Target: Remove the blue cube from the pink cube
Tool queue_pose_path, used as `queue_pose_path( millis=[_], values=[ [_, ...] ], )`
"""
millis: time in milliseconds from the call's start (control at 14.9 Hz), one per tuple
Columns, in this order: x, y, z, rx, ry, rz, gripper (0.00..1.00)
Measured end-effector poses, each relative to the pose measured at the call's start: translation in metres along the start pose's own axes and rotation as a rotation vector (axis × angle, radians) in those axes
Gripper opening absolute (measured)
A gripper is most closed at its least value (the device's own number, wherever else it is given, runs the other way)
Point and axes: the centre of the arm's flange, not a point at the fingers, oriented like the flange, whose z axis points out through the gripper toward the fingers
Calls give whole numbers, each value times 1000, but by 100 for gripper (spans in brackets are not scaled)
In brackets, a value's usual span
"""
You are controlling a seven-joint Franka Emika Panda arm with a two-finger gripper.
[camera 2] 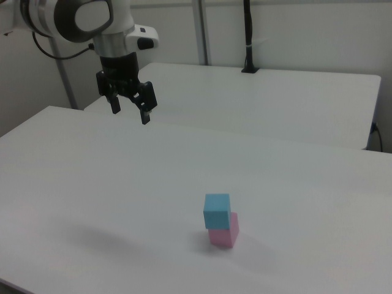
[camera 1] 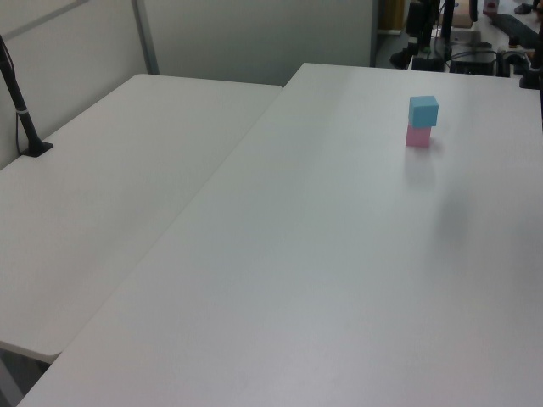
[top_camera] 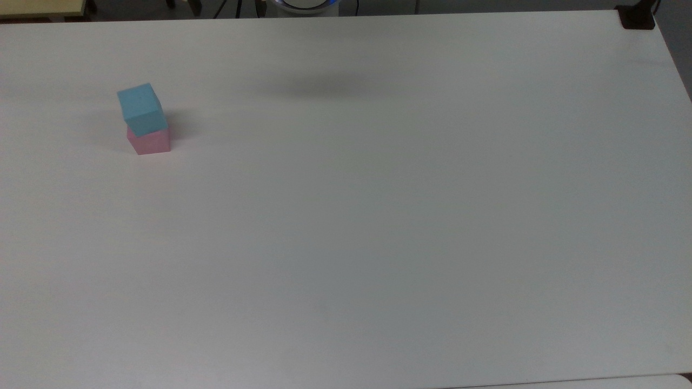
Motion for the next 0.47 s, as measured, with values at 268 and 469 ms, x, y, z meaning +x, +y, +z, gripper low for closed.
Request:
queue_pose_path(
  millis=[268,469],
  values=[
    [0,0,1,0,-2,-1,100],
    [0,0,1,0,-2,-59,100]
  ],
)
